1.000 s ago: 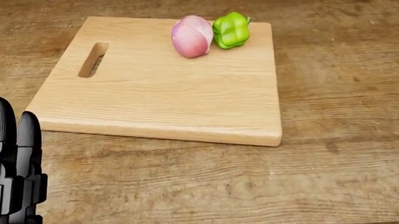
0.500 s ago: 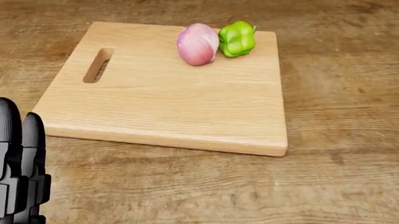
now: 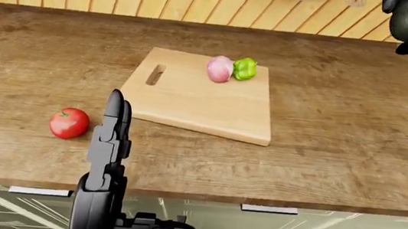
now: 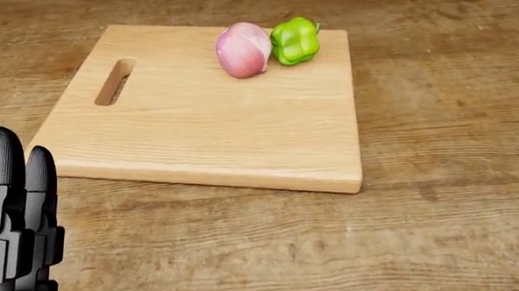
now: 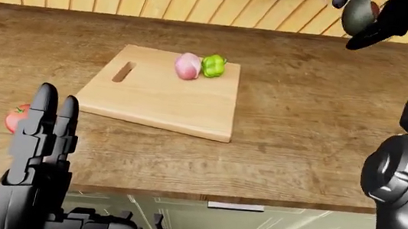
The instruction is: Place the avocado, onion, tomato and bell pepper on the cutting board.
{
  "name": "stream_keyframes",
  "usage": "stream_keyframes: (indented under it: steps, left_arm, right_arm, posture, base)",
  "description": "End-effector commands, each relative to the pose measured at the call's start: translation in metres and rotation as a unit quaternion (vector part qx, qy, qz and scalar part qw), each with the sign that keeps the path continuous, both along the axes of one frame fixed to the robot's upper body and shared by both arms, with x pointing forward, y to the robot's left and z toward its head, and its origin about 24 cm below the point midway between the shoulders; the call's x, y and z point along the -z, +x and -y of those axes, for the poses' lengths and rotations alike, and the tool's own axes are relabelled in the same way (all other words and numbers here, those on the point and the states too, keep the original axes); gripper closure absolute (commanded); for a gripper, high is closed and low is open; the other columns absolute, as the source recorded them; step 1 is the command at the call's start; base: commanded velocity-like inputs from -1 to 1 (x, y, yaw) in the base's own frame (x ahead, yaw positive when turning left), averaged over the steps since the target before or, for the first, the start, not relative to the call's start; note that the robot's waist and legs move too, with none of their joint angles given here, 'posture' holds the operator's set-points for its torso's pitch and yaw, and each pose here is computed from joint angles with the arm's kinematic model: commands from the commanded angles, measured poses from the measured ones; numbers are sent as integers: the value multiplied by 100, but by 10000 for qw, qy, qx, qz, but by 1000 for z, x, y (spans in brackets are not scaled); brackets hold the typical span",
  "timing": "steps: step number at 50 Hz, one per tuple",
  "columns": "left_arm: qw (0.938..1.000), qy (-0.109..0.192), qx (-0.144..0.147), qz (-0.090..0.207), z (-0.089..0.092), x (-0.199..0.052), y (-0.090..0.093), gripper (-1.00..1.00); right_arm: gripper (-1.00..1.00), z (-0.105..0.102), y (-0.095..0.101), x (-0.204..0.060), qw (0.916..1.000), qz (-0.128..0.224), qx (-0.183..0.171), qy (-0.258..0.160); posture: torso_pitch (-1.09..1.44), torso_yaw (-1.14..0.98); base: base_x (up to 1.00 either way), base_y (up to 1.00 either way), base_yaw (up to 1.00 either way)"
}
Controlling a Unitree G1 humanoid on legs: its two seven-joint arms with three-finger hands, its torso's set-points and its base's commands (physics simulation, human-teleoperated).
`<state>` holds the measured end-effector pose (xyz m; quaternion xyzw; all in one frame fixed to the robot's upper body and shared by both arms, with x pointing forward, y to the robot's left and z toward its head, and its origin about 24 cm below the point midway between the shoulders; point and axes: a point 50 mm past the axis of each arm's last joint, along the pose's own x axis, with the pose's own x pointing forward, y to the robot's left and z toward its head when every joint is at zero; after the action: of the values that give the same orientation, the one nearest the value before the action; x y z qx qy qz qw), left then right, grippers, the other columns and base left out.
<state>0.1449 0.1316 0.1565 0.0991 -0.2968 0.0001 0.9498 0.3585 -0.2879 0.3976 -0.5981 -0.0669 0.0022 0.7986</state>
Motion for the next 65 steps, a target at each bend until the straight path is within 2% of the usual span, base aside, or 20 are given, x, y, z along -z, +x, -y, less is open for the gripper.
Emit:
stream_keyframes:
  steps: [1,2,3,6,11,14,18,19,29,32,35,38,49,58,65]
  left_arm:
    - [9994,-44,33,341,0,-11,-5,-100]
    - [9994,-45,33,342,0,-11,-5,-100]
    - [9994,-44,34,340,0,-11,-5,-100]
    - [9994,-31,31,345,0,-11,-5,-100]
    - [9993,-34,23,363,-1,-12,-6,-100]
    - [9993,-33,18,363,-1,-12,-6,-100]
    - [9993,-23,14,369,0,-12,-6,-100]
    - [9993,-20,17,367,0,-12,-6,-100]
    - [9993,-24,15,368,0,-12,-6,-100]
    - [9993,-25,18,361,0,-12,-6,-100]
    - [9994,-33,18,353,0,-11,-5,-100]
    - [9994,-31,17,355,0,-12,-5,-100]
    - [9993,-12,12,362,-1,-12,-5,-100]
    - [9993,-9,9,368,-1,-12,-6,-100]
    - [9993,-9,5,368,-1,-11,-6,-100]
  right_arm:
    - [100,-21,-14,-34,9972,580,-465,-115]
    - [100,-25,-15,-35,9966,566,-591,-105]
    - [100,-41,-20,-40,9934,603,-935,-281]
    - [100,-65,-28,-46,9870,839,-1313,-404]
    - [100,-108,-44,-45,9749,810,-2021,-463]
    - [100,-123,-52,-38,9688,783,-2279,-587]
    - [100,-131,-67,-29,9634,661,-2495,-718]
    - [100,-135,-76,-25,9604,529,-2640,-723]
    - [100,-151,-98,4,9497,363,-2934,-1029]
    - [100,-151,-102,6,9482,357,-2974,-1056]
    - [100,-158,-116,9,9427,378,-3121,-1122]
    - [100,-163,-121,12,9389,387,-3214,-1169]
    - [100,-186,-112,40,9279,171,-3511,-1247]
    - [100,-194,-101,61,9246,-7,-3567,-1337]
    - [100,-199,-87,69,9243,32,-3530,-1452]
  posture:
    - [0,0]
    - [0,0]
    - [0,0]
    - [0,0]
    - [0,0]
    - [0,0]
    - [0,0]
    - [0,0]
    - [0,0]
    - [0,0]
    - [0,0]
    - [0,0]
    - [0,0]
    - [0,0]
    - [0,0]
  base:
    - [0,0,0]
    - [0,0,0]
    - [0,0,0]
    - [0,0,0]
    - [0,0,0]
    - [0,0,0]
    - [0,0,0]
    - [0,0,0]
    - [0,0,0]
    - [0,0,0]
    - [0,0,0]
    - [0,0,0]
    - [0,0,0]
    - [0,0,0]
    - [0,0,0]
